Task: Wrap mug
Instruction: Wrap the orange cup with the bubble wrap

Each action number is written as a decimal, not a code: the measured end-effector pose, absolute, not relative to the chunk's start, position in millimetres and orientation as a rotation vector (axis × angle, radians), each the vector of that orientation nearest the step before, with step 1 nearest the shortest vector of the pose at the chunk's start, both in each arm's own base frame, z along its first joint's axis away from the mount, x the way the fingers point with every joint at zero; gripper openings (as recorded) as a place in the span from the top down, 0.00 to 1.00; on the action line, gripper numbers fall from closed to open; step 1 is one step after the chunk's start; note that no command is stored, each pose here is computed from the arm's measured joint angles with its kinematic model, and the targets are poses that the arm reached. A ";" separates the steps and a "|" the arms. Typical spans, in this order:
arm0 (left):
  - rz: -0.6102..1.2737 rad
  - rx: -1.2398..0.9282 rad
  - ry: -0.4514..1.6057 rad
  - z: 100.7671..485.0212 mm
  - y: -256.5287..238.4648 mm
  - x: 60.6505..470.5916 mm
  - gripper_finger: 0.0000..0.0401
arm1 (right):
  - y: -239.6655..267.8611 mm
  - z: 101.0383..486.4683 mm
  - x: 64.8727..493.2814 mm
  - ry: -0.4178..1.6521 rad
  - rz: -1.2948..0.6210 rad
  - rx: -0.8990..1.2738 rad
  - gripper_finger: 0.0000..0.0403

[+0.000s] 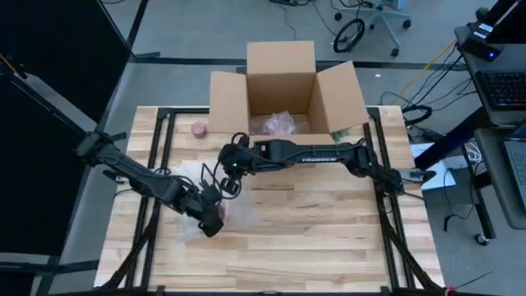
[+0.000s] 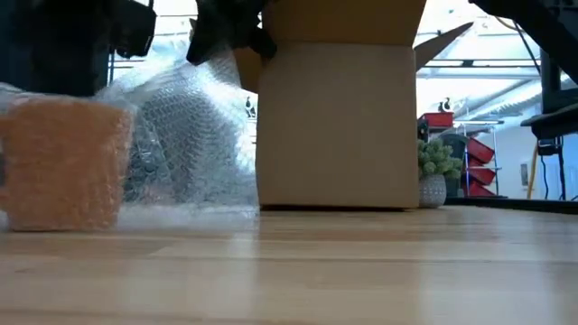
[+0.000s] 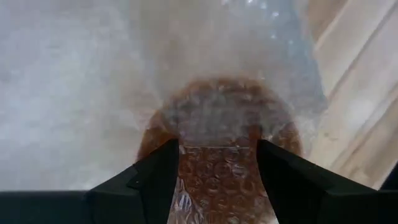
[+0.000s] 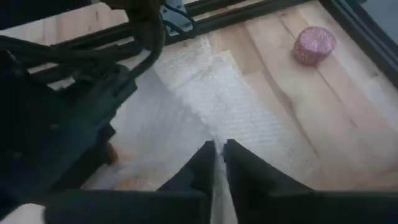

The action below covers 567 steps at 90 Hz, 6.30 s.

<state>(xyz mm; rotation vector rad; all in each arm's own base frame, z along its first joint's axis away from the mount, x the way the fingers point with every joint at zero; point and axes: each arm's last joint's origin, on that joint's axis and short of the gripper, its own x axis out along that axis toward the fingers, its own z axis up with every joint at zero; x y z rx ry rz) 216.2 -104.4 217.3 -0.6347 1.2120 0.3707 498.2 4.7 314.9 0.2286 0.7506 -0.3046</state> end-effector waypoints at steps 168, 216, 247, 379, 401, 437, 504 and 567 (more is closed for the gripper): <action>0.333 -0.551 1.297 253.1 -105.6 219.6 0.67 | 5.6 329.0 486.9 0.779 -0.236 0.181 0.60; 0.430 -0.440 1.266 262.9 -93.1 204.0 0.67 | 29.6 365.5 465.5 0.729 -0.082 0.158 0.60; 0.387 -0.514 1.161 301.3 -75.7 176.1 0.67 | 72.1 348.1 476.4 0.728 0.046 0.059 0.60; 0.162 -0.486 0.880 356.8 -45.3 112.8 0.67 | 107.4 261.5 539.8 0.609 0.061 0.303 1.00; 0.183 -0.504 0.890 355.2 -46.9 116.4 0.67 | 109.6 242.5 546.1 0.634 0.095 0.258 1.00; 0.219 -0.573 0.888 355.0 -47.0 116.7 0.67 | 105.4 242.1 536.5 0.744 0.142 0.179 1.00; 0.320 -0.510 1.132 332.7 -53.6 139.4 0.67 | 118.9 282.2 468.9 1.008 -0.133 0.241 1.00; 0.302 -0.496 1.143 332.6 -50.0 140.8 0.67 | 116.9 265.1 506.1 0.779 -0.213 0.621 0.45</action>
